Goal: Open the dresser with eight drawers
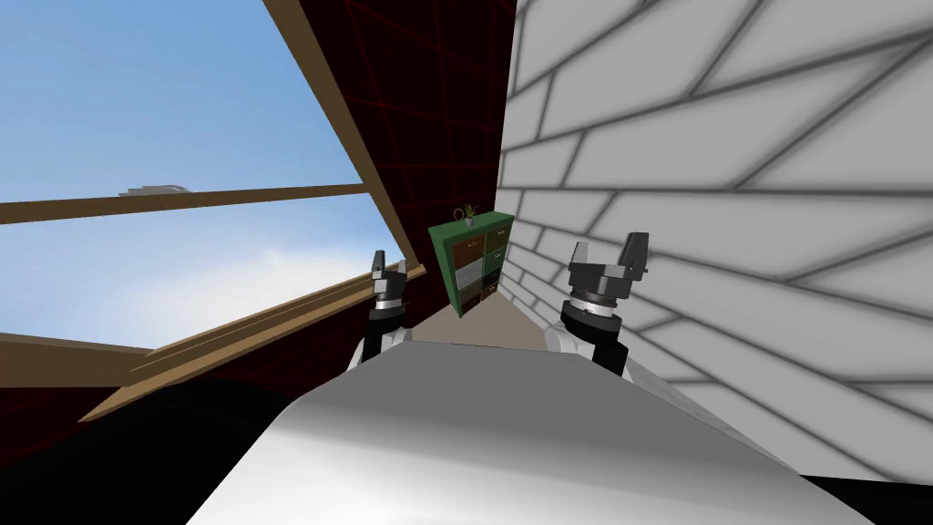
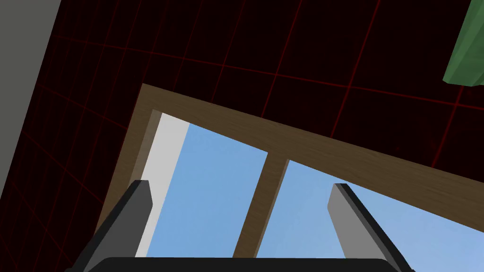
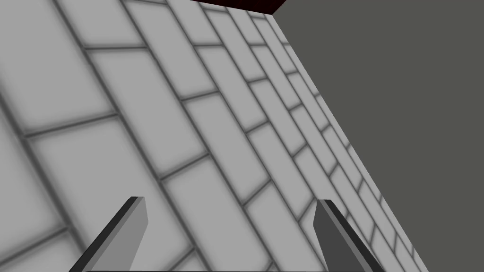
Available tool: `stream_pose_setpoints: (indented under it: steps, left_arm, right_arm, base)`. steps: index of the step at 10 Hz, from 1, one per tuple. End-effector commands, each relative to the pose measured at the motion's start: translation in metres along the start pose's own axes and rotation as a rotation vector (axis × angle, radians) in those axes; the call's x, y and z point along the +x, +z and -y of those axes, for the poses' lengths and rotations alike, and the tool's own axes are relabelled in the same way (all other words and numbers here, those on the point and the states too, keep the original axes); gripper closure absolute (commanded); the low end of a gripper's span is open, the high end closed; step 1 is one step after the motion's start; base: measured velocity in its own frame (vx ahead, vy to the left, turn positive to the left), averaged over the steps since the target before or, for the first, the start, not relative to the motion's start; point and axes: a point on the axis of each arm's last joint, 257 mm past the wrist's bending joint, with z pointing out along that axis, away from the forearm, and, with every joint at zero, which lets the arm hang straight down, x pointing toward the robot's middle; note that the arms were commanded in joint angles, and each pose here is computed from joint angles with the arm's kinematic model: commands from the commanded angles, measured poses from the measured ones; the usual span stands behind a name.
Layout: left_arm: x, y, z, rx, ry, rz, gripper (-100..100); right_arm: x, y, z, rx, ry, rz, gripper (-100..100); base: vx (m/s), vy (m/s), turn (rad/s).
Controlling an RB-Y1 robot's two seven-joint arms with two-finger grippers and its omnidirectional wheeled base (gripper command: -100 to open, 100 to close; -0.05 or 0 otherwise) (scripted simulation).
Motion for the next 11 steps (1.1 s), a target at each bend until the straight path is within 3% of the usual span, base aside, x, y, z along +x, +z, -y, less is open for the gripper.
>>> stream_pose_setpoints:
  steps: [1, 9, 10, 11]
  left_arm:
    - [0.000, 0.000, 0.000, 0.000, 0.000, 0.000, 0]
    - [0.000, 0.000, 0.000, 0.000, 0.000, 0.000, 0]
    - [0.001, -0.001, -0.007, -0.014, 0.014, -0.028, -100]
    - [0.001, -0.001, -0.012, -0.023, 0.020, -0.037, -100]
  right_arm:
    - [0.000, 0.000, 0.000, 0.000, 0.000, 0.000, 0]
    - [0.000, 0.000, 0.000, 0.000, 0.000, 0.000, 0]
    - [0.000, 0.000, 0.000, 0.000, 0.000, 0.000, 0]
    - [0.000, 0.000, 0.000, 0.000, 0.000, 0.000, 0]
  base:
    - [0.000, 0.000, 0.000]
    - [0.000, 0.000, 0.000]
    - [0.040, -0.037, 0.026]
    - [0.072, -0.062, 0.040]
